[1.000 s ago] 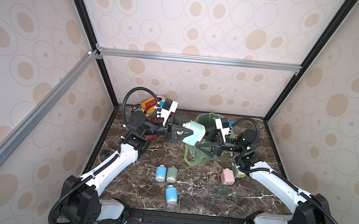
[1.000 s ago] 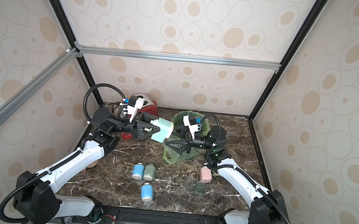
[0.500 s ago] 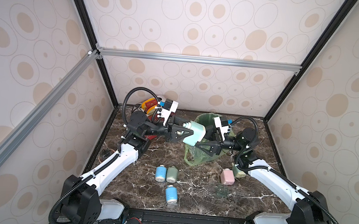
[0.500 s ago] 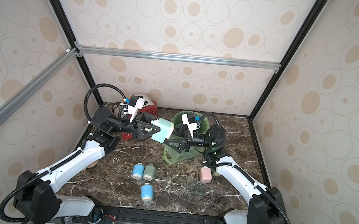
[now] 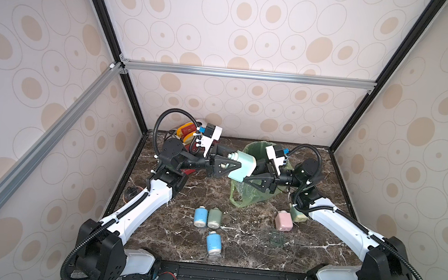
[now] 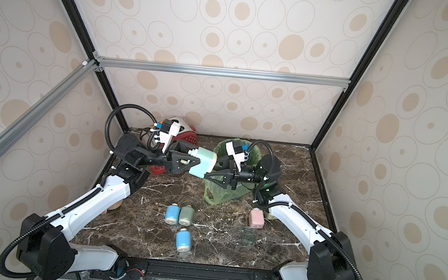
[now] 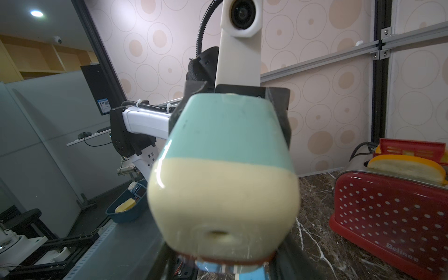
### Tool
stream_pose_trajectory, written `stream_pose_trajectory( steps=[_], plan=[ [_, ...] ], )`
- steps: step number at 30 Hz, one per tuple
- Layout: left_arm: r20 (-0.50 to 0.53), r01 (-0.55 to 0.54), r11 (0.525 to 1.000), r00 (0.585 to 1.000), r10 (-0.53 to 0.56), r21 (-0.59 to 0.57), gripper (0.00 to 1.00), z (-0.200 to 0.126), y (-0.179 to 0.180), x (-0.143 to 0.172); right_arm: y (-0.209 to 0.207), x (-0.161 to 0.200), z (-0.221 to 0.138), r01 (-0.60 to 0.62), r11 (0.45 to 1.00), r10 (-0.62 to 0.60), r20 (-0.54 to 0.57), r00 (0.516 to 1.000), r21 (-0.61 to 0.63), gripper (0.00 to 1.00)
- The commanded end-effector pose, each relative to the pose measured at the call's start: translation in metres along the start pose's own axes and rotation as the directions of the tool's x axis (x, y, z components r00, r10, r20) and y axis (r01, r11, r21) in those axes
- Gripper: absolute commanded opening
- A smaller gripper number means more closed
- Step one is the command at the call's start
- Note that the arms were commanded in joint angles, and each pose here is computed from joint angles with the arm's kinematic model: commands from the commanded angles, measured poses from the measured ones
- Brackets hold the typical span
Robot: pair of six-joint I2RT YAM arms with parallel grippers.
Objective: Take out the pencil sharpener tray and clean the shavings
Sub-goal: Open the container of the pencil sharpener, then pour the shavings into the trash bin.
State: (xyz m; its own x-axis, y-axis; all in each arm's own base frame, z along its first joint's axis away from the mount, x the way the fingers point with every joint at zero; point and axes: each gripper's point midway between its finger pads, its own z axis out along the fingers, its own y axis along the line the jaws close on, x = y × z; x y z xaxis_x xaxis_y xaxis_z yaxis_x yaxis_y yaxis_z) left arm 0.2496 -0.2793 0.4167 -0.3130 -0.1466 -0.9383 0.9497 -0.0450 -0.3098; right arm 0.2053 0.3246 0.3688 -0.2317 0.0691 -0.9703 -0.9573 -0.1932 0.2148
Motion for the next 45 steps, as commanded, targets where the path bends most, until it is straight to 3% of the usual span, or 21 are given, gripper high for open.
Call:
stream_pose_trajectory(
  steps=[1, 11, 21, 32, 36, 41, 45],
  plan=[
    [0.021, -0.079, 0.997, 0.997, 0.079, 0.013, 0.00, 0.002, -0.017, -0.016, -0.006, -0.004, -0.003, 0.009, 0.999, -0.009, -0.003, 1.000, 0.038, 0.36],
    [0.012, -0.028, 0.989, 0.999, 0.030, -0.145, 0.00, 0.001, 0.011, -0.014, -0.018, 0.007, -0.024, -0.072, 0.995, 0.075, -0.051, 0.996, 0.065, 0.33],
    [-0.030, -0.019, 0.955, 0.999, 0.010, -0.294, 0.00, -0.008, 0.044, -0.003, -0.034, 0.016, -0.057, -0.139, 0.973, 0.152, -0.063, 0.986, 0.183, 0.32],
    [0.019, -0.005, 0.967, 1.000, 0.010, -0.256, 0.00, -0.016, 0.043, -0.011, -0.037, 0.021, -0.076, -0.156, 0.944, 0.180, -0.059, 0.982, 0.289, 0.32],
    [-0.046, -0.037, 0.944, 0.999, 0.023, -0.327, 0.00, -0.024, 0.049, -0.007, -0.058, 0.021, -0.089, -0.220, 0.875, 0.260, -0.036, 0.965, 0.432, 0.30],
    [-0.055, -0.051, 0.900, 0.998, 0.030, -0.434, 0.00, -0.043, 0.062, -0.010, -0.078, 0.012, -0.093, -0.362, 0.785, 0.409, 0.018, 0.912, 0.503, 0.23],
    [-0.053, -0.048, 0.886, 0.998, 0.026, -0.460, 0.00, -0.047, 0.067, -0.009, -0.087, 0.006, -0.103, -0.445, 0.669, 0.508, 0.072, 0.859, 0.595, 0.20]
  ],
)
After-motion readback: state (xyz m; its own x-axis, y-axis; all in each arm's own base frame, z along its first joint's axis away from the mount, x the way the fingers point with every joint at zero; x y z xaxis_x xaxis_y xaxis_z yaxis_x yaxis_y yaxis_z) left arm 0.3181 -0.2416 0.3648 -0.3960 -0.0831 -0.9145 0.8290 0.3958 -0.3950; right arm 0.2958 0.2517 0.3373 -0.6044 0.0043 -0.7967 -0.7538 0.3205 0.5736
